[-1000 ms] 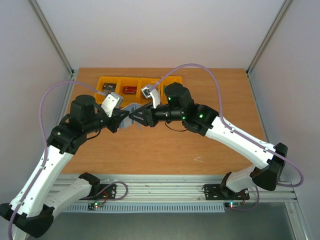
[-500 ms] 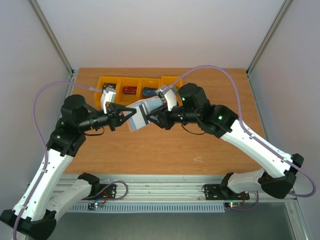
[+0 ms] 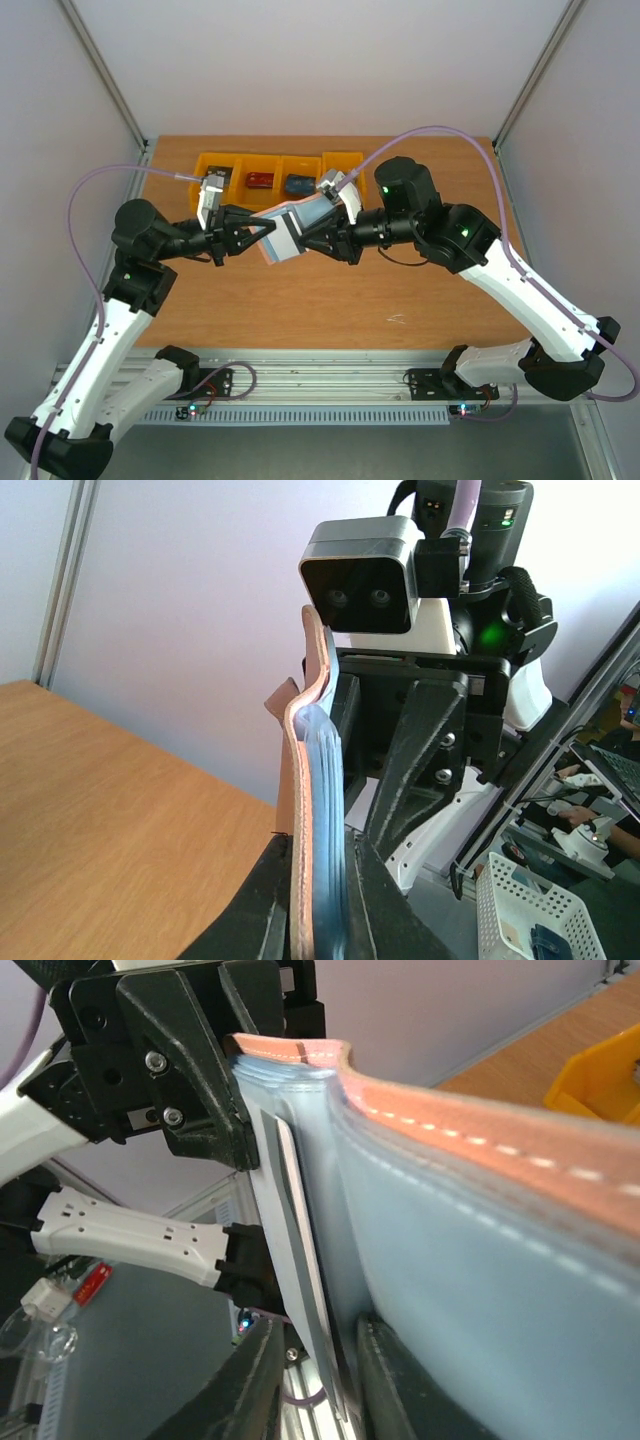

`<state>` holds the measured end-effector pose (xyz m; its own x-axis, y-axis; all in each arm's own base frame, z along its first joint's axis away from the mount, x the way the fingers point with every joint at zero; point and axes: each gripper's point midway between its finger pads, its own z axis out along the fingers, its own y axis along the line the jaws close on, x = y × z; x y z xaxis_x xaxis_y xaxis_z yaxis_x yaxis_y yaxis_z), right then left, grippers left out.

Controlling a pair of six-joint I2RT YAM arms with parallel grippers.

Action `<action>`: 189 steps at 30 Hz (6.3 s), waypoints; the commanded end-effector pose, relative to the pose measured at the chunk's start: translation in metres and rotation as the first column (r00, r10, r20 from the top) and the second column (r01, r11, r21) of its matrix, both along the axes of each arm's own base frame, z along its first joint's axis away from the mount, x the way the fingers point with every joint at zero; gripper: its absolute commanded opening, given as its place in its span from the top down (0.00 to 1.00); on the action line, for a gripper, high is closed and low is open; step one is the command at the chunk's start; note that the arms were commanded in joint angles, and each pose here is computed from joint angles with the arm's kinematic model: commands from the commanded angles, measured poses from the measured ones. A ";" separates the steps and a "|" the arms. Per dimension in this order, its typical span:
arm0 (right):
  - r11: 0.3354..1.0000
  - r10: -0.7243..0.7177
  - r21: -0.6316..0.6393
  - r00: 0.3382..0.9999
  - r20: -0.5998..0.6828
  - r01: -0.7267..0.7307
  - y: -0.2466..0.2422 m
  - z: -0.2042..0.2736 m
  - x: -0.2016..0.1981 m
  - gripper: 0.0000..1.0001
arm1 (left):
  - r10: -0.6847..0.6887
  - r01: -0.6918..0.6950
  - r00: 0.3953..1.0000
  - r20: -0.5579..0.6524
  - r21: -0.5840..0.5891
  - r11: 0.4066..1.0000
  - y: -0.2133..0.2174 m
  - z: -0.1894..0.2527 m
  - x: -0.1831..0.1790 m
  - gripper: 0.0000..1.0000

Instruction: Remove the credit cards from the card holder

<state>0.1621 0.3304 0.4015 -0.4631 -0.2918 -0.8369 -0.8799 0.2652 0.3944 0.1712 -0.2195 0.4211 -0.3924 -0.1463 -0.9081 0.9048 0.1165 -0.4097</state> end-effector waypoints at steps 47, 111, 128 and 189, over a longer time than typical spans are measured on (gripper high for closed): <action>0.873 0.322 0.279 0.902 0.288 -0.401 0.042 0.100 -0.070 0.70 | -0.068 0.066 0.994 0.080 0.030 0.997 -0.002 -0.011 -0.022 1.00; 0.999 -0.035 0.004 0.972 0.232 0.035 0.001 0.016 -0.005 0.86 | -0.111 0.112 0.990 0.083 -0.014 0.994 -0.002 -0.013 -0.031 1.00; 0.997 -0.081 0.003 0.965 0.248 0.083 -0.005 0.022 0.002 0.85 | -0.130 0.131 0.982 0.139 0.003 0.991 -0.001 -0.013 -0.037 1.00; 0.999 -0.030 -0.015 0.981 0.193 0.033 -0.021 0.030 -0.004 0.99 | -0.135 0.132 0.979 0.150 0.027 0.991 0.000 -0.020 -0.042 0.88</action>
<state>0.1499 0.3281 0.4184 -0.3171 -0.3068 -0.8974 -0.9385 0.2380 0.2503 0.1393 -0.2226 0.3880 -0.3348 -0.0722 -0.9395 0.9409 0.0287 -0.3375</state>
